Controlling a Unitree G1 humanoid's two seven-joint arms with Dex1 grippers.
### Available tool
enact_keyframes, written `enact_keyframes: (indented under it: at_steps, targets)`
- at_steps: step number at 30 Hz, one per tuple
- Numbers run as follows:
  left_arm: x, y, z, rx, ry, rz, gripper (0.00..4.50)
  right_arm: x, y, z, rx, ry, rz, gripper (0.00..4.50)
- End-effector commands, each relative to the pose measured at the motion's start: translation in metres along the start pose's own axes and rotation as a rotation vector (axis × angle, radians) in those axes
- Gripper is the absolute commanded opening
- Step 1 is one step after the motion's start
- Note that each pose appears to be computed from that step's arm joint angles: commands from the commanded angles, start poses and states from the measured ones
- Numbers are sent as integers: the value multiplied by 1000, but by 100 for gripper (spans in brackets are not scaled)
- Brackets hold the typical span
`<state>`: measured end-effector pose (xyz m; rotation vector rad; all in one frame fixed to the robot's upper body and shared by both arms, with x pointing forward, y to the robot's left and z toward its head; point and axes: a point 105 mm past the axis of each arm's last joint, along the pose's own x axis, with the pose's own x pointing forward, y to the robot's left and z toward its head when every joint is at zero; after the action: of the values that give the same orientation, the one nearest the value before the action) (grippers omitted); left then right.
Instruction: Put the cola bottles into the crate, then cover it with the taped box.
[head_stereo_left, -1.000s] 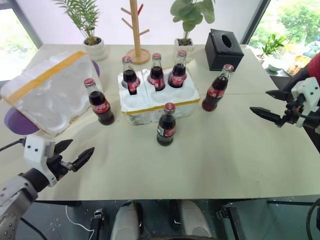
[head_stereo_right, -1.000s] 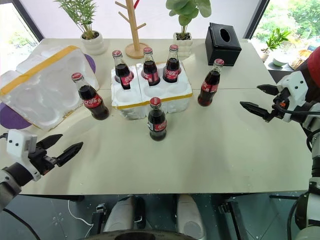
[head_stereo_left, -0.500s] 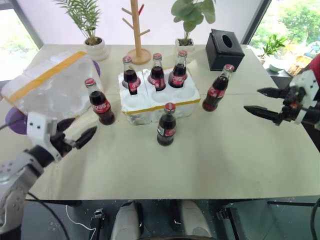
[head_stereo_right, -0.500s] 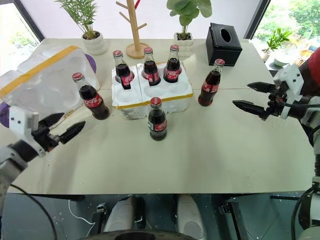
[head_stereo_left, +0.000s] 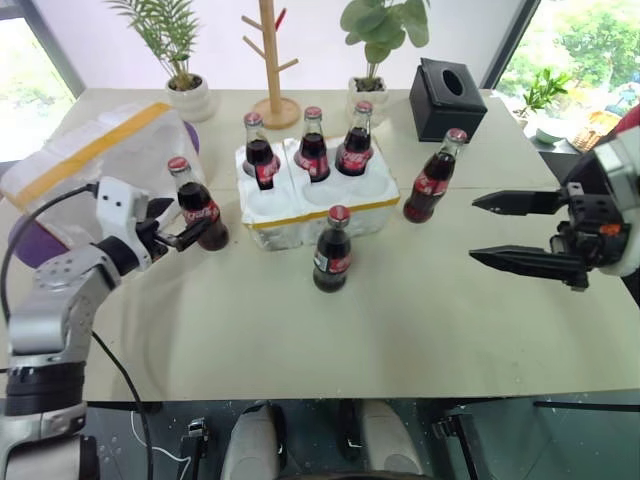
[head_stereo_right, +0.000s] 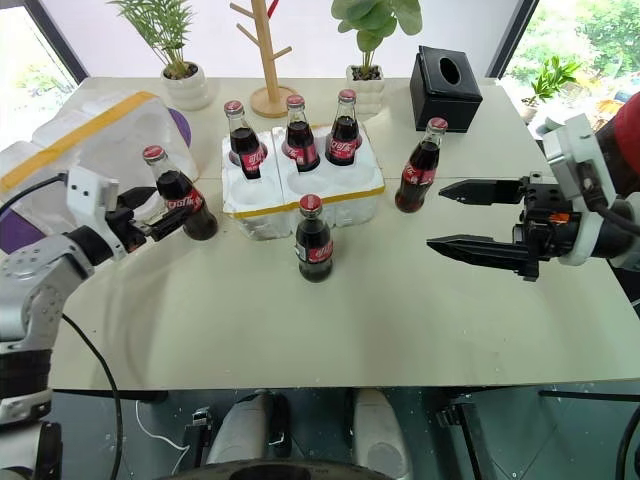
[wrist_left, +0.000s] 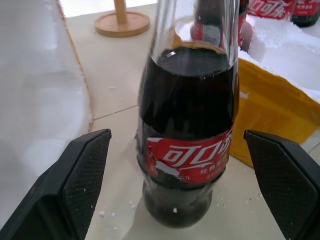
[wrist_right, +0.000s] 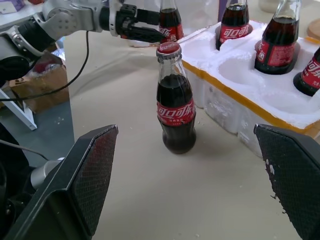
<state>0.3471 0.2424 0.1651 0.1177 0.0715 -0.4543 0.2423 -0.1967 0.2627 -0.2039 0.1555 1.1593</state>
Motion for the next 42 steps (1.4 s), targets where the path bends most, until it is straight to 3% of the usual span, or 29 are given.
enact_keyframes:
  at_steps: [1, 5, 8, 10, 16, 22, 28, 36, 42]
  targets:
    - [10, 5, 6, 39, -26, 5, 446, 3, 4, 13, -43, -37, 6, 450]
    - [21, 5, 2, 32, -35, -14, 446, 7, 5, 13, -47, -42, 14, 450]
    - [20, 7, 3, 28, -46, -19, 363, 8, 4, 13, -48, -43, 12, 450]
    - [16, 7, 7, 34, -51, -25, 276, 9, 4, 13, -47, -44, 11, 450]
    - [-9, -3, 27, 30, -47, -124, 280, 8, 1, 11, -18, -55, -5, 450]
    - [-33, -34, 79, -29, -65, -378, 280, 10, -4, 7, -41, -44, -42, 450]
    - [-2, -49, 129, -46, -173, -510, 280, 17, -5, 3, -25, -63, -57, 450]
    - [60, -55, 122, -12, -168, -520, 280, 24, -6, -1, 7, -95, -97, 450]
    - [76, -60, 99, 68, -130, -516, 280, 25, -3, -5, 25, -102, -122, 450]
